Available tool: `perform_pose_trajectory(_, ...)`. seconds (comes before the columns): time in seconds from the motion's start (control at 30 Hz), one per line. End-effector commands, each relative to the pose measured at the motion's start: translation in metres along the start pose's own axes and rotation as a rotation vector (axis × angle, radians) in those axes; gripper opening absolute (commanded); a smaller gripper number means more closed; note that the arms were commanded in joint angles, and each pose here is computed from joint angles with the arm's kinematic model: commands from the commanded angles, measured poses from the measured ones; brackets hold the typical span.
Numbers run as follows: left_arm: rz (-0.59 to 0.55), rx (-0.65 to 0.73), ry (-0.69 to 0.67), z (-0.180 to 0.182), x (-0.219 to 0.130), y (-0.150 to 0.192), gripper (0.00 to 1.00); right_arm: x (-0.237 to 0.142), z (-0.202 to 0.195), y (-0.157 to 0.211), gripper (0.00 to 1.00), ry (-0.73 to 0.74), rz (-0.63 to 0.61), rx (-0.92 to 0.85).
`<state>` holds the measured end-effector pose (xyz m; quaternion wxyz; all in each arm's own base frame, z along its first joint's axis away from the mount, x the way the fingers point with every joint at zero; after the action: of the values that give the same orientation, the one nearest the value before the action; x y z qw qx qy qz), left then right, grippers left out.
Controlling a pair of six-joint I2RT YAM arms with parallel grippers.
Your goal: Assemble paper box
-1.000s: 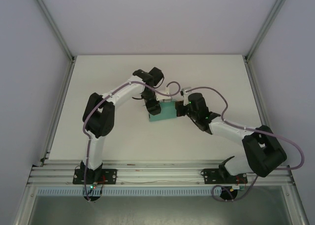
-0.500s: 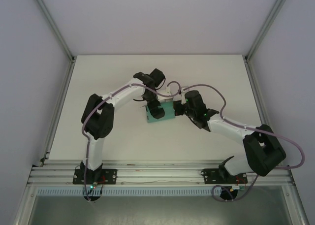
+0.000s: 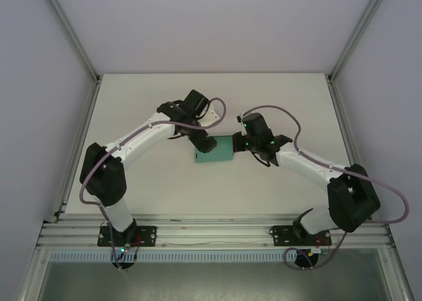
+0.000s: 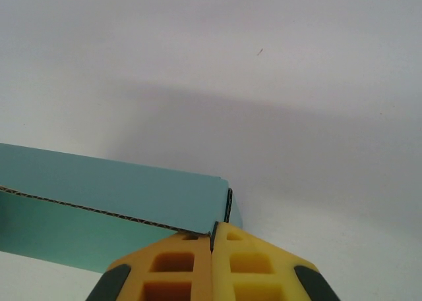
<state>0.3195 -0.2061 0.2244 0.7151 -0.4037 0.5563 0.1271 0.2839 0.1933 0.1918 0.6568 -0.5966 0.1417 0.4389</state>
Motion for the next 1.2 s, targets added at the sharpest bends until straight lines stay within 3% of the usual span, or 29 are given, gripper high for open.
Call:
perform_pose_trajectory(0.0, -0.017, -0.117, -0.148, 0.008, -0.014, 0.016, 1.0, -0.001, -0.001, 0.014, 0.0, 0.048, 0.126, 0.008)
perform_pose_trajectory(0.1, -0.014, -0.141, -0.199, 0.01, -0.017, 0.029, 0.95, -0.003, 0.002, 0.012, 0.0, 0.051, 0.151, -0.005)
perform_pose_trajectory(0.17, -0.002, -0.135, -0.198, 0.009, -0.016, 0.034, 0.84, -0.004, 0.004, 0.01, 0.0, 0.056, 0.158, -0.014)
perform_pose_trajectory(0.3, 0.009, -0.127, -0.172, 0.007, -0.008, 0.033, 0.74, -0.003, 0.005, 0.011, 0.0, 0.057, 0.175, -0.013)
perform_pose_trajectory(0.63, -0.003, -0.155, -0.086, 0.0, -0.006, 0.026, 0.15, -0.003, 0.007, 0.01, 0.0, 0.074, 0.176, -0.018)
perform_pose_trajectory(0.8, -0.002, -0.301, -0.017, -0.005, -0.006, 0.02, 0.11, -0.005, 0.013, 0.013, 0.0, 0.108, 0.187, -0.032)
perform_pose_trajectory(0.97, 0.09, -0.492, -0.049, -0.003, -0.009, 0.024, 0.08, -0.004, 0.021, 0.022, 0.0, 0.153, 0.188, -0.031)
perform_pose_trajectory(1.03, 0.106, -0.56, -0.096, 0.002, -0.014, 0.026, 0.11, -0.003, 0.022, 0.025, 0.0, 0.159, 0.188, -0.011)
perform_pose_trajectory(1.17, 0.195, -0.663, -0.04, 0.005, -0.018, 0.03, 0.05, -0.001, 0.03, 0.027, 0.0, 0.146, 0.18, -0.017)
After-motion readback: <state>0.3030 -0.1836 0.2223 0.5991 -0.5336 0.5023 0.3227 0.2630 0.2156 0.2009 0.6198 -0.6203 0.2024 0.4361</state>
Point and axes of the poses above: each hand's point on the last joint's axis, 136 mm out from that joint toward the fingers, its own x axis out along the fingers, its own z axis along the line the jaws close on, y = z × x, the point moved 8 cm from there along -x, back along the fingers, and after that the axes turned 2 degrees about -x, right-handed, at the moved point
